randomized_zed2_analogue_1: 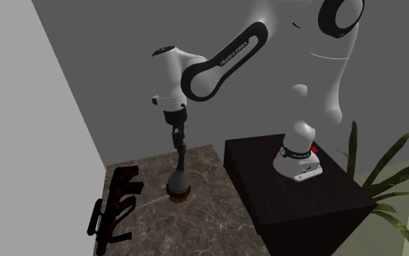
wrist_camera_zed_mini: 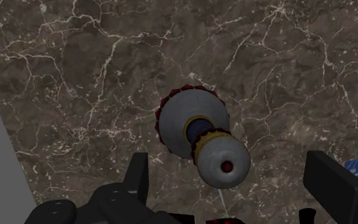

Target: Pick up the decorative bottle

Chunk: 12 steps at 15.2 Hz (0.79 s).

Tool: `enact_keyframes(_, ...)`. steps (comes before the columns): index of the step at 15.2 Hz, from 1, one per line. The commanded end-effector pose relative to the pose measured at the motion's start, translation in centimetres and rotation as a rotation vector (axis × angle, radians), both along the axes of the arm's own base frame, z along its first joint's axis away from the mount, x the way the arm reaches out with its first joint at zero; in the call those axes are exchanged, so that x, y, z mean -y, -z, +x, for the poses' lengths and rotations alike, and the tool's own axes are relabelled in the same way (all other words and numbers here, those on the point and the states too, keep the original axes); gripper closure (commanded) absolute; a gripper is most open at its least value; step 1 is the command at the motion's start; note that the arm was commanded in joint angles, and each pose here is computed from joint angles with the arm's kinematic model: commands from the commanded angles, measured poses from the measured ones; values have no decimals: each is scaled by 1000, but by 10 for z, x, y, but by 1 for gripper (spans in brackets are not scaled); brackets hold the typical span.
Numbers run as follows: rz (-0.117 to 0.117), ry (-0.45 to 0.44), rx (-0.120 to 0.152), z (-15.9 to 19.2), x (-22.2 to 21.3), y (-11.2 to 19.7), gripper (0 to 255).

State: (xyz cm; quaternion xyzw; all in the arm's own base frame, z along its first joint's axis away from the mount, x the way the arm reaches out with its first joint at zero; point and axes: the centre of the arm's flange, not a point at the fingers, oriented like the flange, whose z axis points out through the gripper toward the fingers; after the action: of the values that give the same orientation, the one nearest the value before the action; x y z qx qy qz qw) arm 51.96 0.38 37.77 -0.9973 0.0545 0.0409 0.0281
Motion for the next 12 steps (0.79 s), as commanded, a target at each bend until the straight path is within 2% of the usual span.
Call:
enact_keyframes(1, 0, 0, 1, 1, 0, 11, 0)
enact_keyframes(5, 0, 0, 1, 1, 0, 19, 0)
enact_keyframes(6, 0, 0, 1, 0, 0, 19, 255)
enact_keyframes(12, 0, 0, 1, 0, 0, 19, 255)
